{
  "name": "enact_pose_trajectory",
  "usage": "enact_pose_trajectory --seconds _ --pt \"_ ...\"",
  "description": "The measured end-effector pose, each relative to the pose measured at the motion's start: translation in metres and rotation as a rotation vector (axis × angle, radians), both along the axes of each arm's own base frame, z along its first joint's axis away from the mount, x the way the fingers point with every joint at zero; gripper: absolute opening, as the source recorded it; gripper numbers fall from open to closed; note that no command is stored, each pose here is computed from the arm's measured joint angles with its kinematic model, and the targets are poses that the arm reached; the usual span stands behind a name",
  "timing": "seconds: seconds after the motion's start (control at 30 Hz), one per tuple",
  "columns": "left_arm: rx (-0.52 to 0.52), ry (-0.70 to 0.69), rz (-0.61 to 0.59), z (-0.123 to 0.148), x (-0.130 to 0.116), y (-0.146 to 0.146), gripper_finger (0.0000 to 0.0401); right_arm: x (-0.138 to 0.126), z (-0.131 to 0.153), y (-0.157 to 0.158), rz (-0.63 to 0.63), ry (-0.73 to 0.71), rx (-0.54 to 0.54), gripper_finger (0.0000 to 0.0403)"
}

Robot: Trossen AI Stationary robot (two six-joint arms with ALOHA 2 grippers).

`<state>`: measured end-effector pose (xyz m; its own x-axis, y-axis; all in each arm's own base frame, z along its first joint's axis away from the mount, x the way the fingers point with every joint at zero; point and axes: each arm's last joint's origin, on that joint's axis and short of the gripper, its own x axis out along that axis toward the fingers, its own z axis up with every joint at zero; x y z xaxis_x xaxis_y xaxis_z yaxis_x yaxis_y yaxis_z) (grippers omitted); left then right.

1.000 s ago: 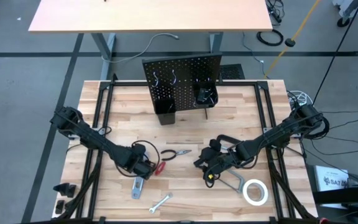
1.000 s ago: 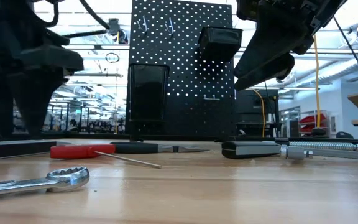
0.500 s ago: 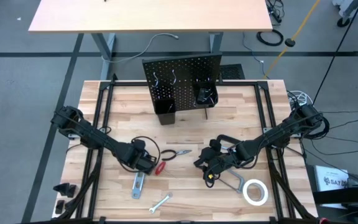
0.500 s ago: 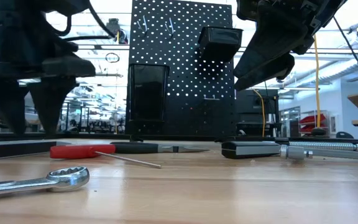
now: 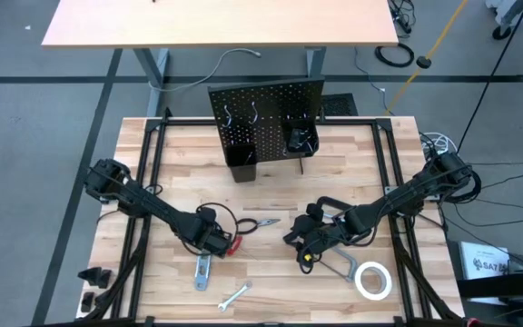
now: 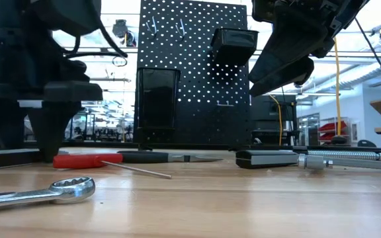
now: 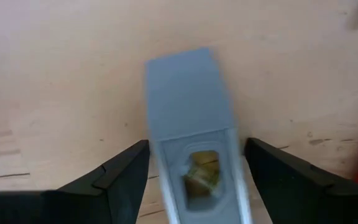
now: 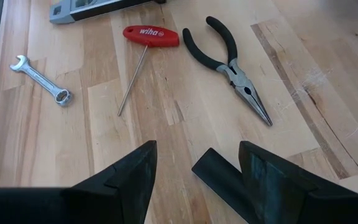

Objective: Hang tools onto peg board
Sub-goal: Put the spirit level into the left black bin on the pegboard

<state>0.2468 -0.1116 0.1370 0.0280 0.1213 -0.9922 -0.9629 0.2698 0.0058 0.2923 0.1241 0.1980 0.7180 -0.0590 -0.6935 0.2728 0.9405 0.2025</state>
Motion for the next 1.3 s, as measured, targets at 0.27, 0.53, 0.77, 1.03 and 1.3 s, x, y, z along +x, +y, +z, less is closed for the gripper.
enact_pose_trajectory --seconds 0.27,0.53,0.77,1.03,1.3 --pt "-0.009 0.002 -0.091 -0.007 0.005 0.0 0.0257 0.0 0.0 0.0 0.0 0.001 0.002 0.0222" --pt "-0.018 0.006 -0.14 -0.006 0.005 0.0 0.0168 0.0 0.0 0.0 0.0 0.0 0.002 0.0222" --pt "0.015 -0.018 -0.148 0.003 0.005 0.002 0.0168 0.0 0.0 0.0 0.001 0.001 0.004 0.0222" --pt "0.087 -0.165 -0.212 0.043 0.008 0.005 0.0168 0.0 0.0 0.0 0.005 0.001 -0.001 0.0222" --pt "0.262 -0.408 -0.304 0.099 0.009 0.006 0.0168 0.0 0.0 0.0 0.005 0.001 -0.002 0.0222"
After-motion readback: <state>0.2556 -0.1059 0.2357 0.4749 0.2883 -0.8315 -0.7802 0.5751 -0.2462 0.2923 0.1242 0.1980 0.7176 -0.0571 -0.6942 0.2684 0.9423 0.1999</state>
